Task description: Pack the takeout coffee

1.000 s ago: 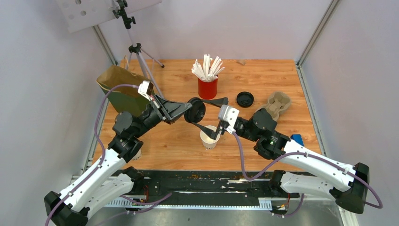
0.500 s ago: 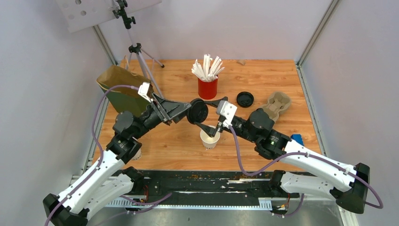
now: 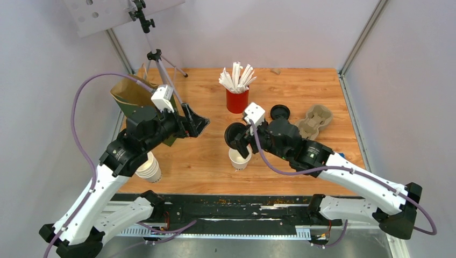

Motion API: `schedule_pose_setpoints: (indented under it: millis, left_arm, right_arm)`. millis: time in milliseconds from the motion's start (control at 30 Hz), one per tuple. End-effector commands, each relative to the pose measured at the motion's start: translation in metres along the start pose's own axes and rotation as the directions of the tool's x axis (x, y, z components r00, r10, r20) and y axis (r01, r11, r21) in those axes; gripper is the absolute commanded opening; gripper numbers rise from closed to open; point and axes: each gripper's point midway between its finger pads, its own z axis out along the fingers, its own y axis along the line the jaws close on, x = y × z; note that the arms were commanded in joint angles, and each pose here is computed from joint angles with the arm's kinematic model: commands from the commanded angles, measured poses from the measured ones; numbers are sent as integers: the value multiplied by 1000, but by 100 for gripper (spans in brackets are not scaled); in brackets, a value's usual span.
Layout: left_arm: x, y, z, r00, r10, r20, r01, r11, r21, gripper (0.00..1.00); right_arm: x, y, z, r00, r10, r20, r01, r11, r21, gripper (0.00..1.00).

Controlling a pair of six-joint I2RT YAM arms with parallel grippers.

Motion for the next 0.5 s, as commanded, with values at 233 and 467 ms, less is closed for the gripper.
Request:
schedule_pose_setpoints:
  millis: [233, 467]
  left_arm:
    - [-19, 50, -63, 914, 388, 120, -359, 910, -209, 100]
    - [-11, 63, -75, 885, 434, 171, -392, 891, -230, 100]
  right_arm:
    - [61, -11, 17, 929, 185, -319, -127, 973, 194, 67]
    - [87, -8, 28, 904, 198, -380, -126, 971, 205, 67]
